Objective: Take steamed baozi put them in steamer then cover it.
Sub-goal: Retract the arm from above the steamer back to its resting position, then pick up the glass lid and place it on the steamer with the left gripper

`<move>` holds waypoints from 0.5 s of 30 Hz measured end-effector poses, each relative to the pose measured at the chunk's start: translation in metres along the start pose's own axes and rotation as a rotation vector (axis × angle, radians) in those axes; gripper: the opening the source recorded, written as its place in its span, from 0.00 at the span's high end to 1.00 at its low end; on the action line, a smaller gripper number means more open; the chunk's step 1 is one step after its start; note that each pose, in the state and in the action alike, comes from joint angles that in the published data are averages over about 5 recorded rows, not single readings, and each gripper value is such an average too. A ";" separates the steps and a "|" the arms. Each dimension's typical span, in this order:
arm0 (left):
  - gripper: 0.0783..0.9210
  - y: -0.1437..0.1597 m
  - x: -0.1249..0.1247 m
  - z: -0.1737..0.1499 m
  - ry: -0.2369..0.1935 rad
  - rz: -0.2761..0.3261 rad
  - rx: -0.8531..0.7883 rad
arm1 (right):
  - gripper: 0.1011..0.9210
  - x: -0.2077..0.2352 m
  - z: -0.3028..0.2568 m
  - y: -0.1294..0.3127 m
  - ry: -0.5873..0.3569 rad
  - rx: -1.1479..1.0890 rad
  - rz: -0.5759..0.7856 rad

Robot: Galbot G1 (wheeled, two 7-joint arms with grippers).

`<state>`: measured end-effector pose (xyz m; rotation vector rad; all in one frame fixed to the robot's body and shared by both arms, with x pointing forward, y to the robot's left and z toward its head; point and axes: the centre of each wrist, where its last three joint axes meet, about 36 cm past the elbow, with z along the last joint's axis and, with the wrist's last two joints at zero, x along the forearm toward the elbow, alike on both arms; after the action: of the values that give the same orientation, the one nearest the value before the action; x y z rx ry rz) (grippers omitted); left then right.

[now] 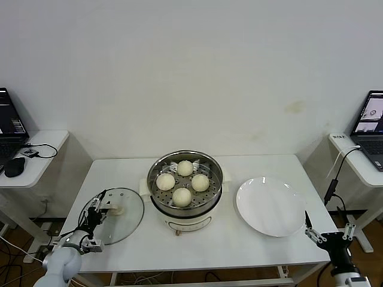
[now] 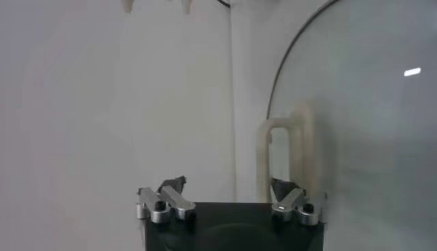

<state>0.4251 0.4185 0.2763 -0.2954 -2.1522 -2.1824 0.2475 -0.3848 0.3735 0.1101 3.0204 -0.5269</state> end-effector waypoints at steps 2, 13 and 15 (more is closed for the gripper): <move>0.41 -0.001 -0.002 -0.001 0.001 0.002 0.002 | 0.12 0.001 0.000 0.001 -0.001 0.000 -0.001; 0.79 -0.012 -0.004 -0.001 0.010 0.020 0.020 | 0.12 0.003 -0.002 0.004 -0.013 -0.002 -0.010; 0.85 -0.013 -0.003 -0.001 0.011 0.016 0.025 | 0.12 0.002 -0.002 0.004 -0.015 -0.002 -0.012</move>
<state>0.4259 0.4180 0.2630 -0.2973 -2.1623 -2.1419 0.2454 -0.3797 0.3741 0.0881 3.0087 -0.5230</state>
